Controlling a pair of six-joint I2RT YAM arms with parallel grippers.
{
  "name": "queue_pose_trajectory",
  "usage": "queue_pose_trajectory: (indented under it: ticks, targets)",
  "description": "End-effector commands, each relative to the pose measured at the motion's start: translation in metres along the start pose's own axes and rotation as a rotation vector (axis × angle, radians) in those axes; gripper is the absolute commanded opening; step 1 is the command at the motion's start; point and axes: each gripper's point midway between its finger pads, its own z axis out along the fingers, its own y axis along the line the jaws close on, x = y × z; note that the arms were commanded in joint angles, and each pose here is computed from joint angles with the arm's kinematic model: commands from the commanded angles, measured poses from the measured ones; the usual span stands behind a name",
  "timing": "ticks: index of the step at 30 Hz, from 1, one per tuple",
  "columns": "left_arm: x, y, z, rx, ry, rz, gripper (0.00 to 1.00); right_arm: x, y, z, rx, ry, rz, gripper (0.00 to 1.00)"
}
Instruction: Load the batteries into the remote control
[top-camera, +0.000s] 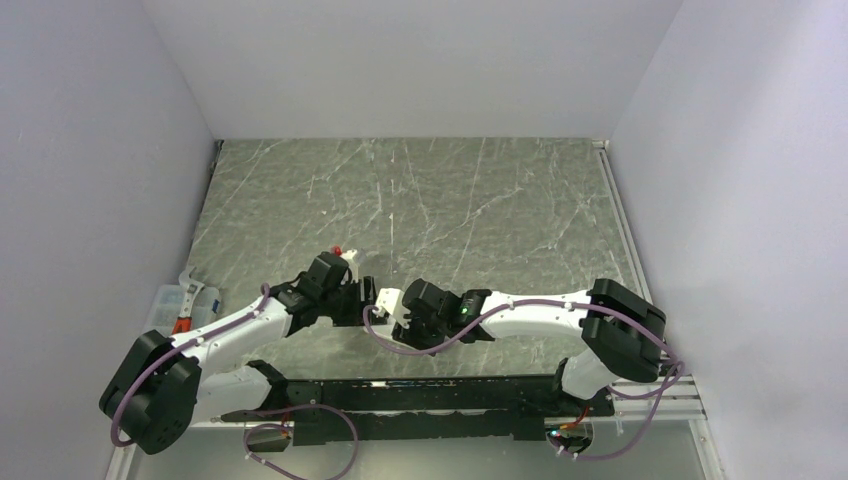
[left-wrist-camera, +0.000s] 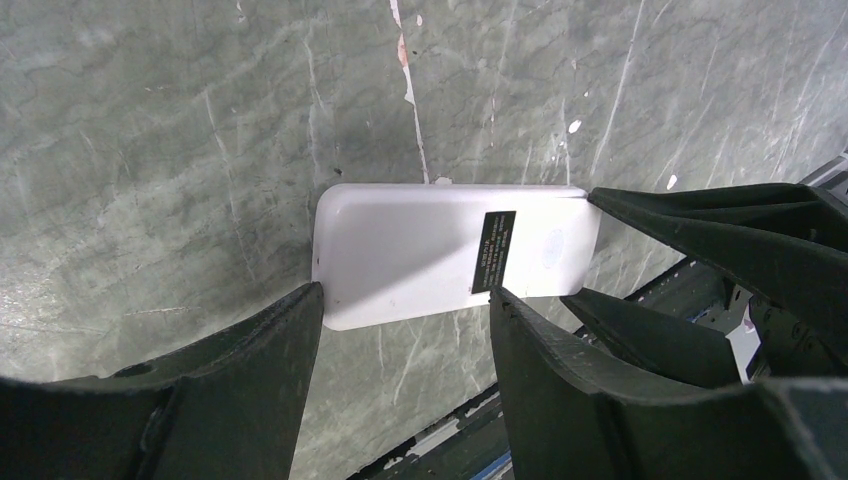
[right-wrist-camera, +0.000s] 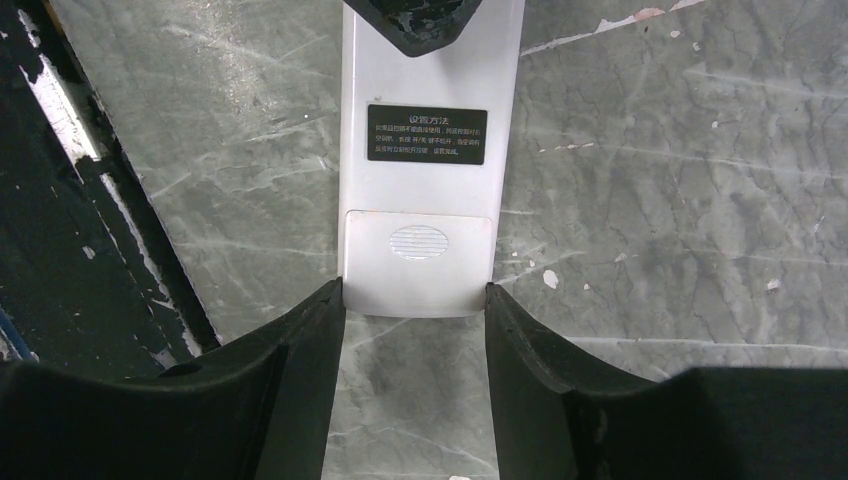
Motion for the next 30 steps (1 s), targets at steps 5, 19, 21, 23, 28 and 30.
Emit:
queue_pose_trajectory:
  ticks: [5,19,21,23,28,30]
  targets:
    - [-0.002,-0.007,0.000,0.043,-0.010,0.024,0.67,-0.038,-0.001,-0.005,-0.007,-0.119,0.019,0.52]
    - [-0.001,-0.007,-0.002,0.044,-0.011,0.022,0.67,-0.043,-0.003,-0.010,0.002,-0.134,0.024,1.00]
    - [0.000,-0.006,-0.001,0.041,-0.010,0.021,0.67,-0.045,-0.004,-0.013,0.006,-0.143,0.025,1.00]
    - [0.000,-0.005,-0.001,0.040,-0.009,0.019,0.67,-0.047,-0.007,-0.016,0.026,-0.148,0.032,1.00]
    - [0.001,-0.005,0.001,0.040,-0.003,0.018,0.67,-0.052,-0.014,-0.030,0.069,-0.172,0.057,1.00]
    - [0.000,-0.006,0.002,0.043,-0.003,0.017,0.67,-0.053,-0.015,-0.035,0.077,-0.185,0.068,0.99]
